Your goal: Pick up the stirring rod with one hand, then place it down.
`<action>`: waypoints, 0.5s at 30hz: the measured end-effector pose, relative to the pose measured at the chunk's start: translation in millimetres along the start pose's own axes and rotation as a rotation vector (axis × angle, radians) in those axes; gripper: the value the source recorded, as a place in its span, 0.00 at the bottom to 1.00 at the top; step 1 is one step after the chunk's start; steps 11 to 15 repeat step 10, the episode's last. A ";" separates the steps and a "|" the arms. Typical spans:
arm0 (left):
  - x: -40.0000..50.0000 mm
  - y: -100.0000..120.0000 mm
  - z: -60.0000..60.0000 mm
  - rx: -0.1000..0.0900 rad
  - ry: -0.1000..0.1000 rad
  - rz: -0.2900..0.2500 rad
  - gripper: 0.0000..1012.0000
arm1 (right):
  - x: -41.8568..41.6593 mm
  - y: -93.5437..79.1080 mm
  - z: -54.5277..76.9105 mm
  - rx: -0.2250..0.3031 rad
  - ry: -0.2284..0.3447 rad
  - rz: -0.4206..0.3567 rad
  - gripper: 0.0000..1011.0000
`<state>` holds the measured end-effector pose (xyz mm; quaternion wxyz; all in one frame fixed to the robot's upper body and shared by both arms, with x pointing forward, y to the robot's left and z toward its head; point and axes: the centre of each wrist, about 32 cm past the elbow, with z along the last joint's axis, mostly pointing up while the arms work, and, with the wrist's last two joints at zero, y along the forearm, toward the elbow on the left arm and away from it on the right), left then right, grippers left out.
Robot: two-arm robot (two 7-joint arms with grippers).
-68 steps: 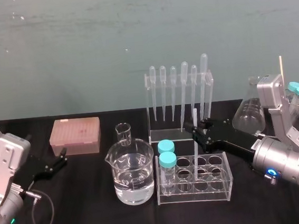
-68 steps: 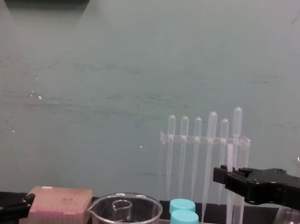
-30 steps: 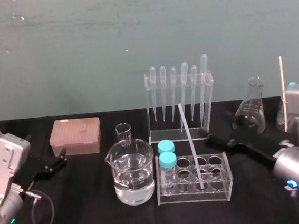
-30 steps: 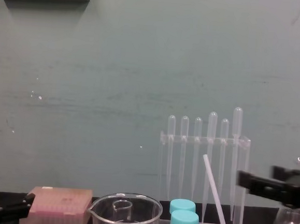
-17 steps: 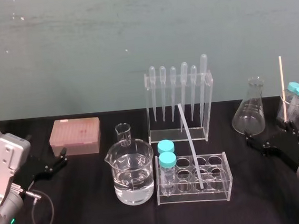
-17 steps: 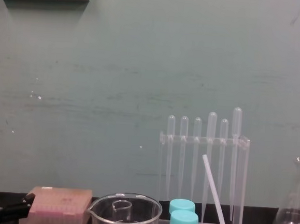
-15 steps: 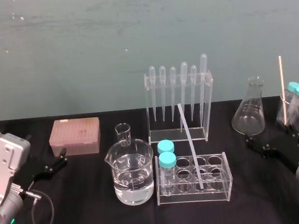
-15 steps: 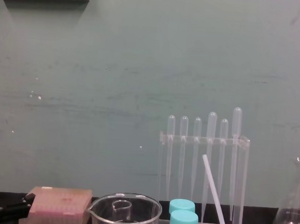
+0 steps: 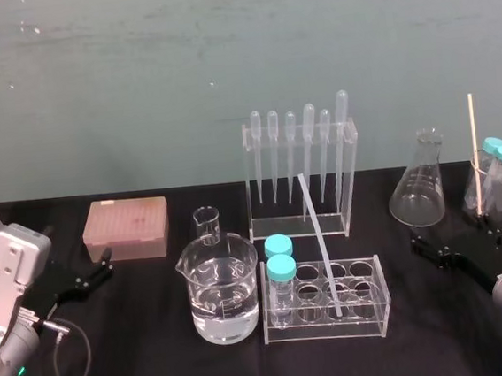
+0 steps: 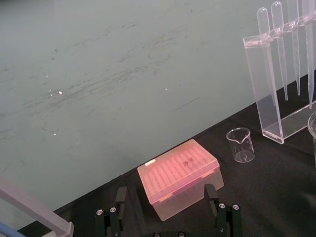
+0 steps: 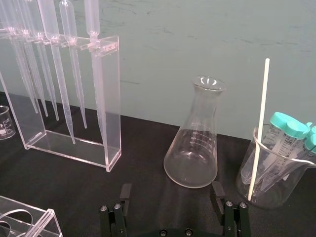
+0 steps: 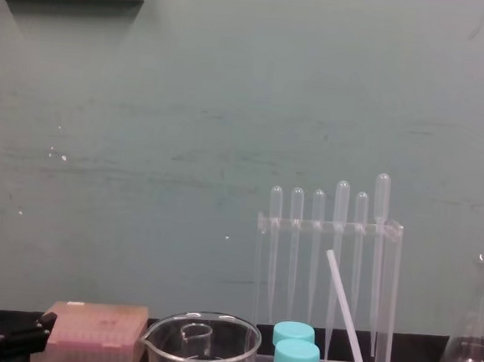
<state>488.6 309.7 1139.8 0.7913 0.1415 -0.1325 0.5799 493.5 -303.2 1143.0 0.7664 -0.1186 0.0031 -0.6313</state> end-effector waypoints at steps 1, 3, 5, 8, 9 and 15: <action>0.0 0.0 0.0 0.000 0.000 0.000 0.99 | 0.0 -0.1 0.1 0.000 0.000 0.000 0.99; 0.0 0.0 0.0 0.000 0.000 0.000 0.99 | 0.1 -0.2 0.2 0.001 0.000 0.000 0.99; 0.0 0.0 0.0 0.000 0.000 0.000 0.99 | 0.1 -0.4 0.3 0.001 0.000 0.000 0.99; 0.0 0.0 0.0 0.000 0.000 0.000 0.99 | 0.1 -0.5 0.4 0.002 0.000 0.001 0.99; 0.0 0.0 0.0 0.000 0.000 0.000 0.99 | 0.1 -0.5 0.4 0.002 0.000 0.001 0.99; 0.0 0.0 0.0 0.000 0.000 0.000 0.99 | 0.1 -0.6 0.4 0.003 0.000 0.001 0.99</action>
